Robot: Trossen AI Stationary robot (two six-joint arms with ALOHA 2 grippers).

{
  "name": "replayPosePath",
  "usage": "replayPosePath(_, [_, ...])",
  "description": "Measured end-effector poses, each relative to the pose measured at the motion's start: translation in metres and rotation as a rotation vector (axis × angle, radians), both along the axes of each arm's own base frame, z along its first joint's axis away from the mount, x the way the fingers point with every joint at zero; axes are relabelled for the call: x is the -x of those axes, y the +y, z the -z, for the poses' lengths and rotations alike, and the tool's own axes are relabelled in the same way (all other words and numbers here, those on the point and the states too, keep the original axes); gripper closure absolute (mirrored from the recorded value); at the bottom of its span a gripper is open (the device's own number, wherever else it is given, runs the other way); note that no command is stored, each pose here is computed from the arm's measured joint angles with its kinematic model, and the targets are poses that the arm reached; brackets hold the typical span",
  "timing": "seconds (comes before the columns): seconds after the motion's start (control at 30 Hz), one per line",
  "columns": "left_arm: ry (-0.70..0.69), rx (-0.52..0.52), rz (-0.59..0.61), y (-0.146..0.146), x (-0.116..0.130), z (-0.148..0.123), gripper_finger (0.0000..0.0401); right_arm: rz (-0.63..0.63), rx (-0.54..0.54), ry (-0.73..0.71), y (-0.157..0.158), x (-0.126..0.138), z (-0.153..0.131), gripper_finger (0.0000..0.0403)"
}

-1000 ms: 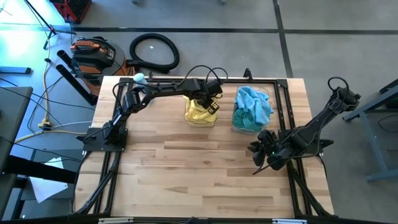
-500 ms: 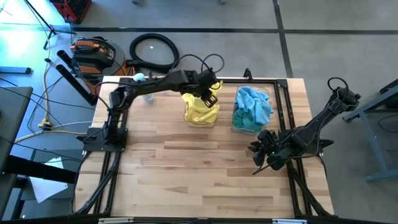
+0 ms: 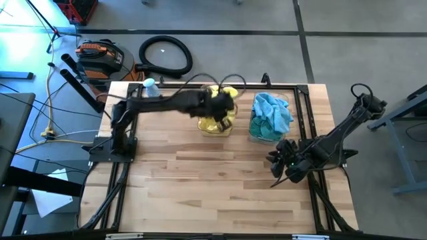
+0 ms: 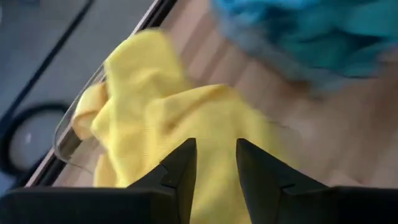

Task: Sort microfiber towel by color & place in baskets
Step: Return to Home Position

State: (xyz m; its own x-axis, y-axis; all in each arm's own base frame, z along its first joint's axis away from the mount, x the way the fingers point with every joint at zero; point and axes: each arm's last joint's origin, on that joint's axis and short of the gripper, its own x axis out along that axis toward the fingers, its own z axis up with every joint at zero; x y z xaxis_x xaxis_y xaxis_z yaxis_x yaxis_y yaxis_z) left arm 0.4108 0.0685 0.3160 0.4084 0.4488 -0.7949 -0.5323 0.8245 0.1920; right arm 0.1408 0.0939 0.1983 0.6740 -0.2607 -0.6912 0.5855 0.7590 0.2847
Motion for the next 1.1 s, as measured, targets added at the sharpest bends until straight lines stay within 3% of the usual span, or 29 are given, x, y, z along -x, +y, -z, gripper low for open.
replayPosePath(0.17, [-0.018,-0.145,0.128,-0.058,0.013,-0.026,0.0336,-0.004,0.078,0.030,0.002,-0.004,0.008,0.0284])
replayPosePath(0.3, [0.000,-0.170,0.227,-0.088,0.037,-0.028,0.0389,0.000,0.095,0.047,0.003,-0.006,0.012,0.0284])
replayPosePath(0.37, [-0.013,-0.174,0.234,-0.095,0.054,-0.023,0.0395,0.000,0.091,0.045,0.004,-0.007,0.012,0.0284])
replayPosePath(0.47, [-0.059,-0.168,0.246,-0.102,0.084,-0.008,0.0393,0.002,0.066,0.015,0.006,-0.009,0.010,0.0284])
replayPosePath(0.63, [-0.264,-0.113,0.290,-0.104,0.136,0.023,0.0400,-0.024,0.074,-0.005,0.008,-0.011,0.009,0.0284])
replayPosePath(0.77, [-0.437,-0.070,0.401,-0.099,0.177,0.051,0.0400,-0.019,0.082,-0.019,0.008,-0.012,0.008,0.0284])
replayPosePath(0.97, [-0.674,-0.100,0.621,-0.087,0.226,0.086,0.0401,-0.001,0.108,-0.040,0.007,-0.012,0.008,0.0284])
replayPosePath(1.1, [-0.787,-0.099,0.663,-0.077,0.250,0.106,0.0401,0.017,0.132,-0.061,0.006,-0.012,0.007,0.0284])
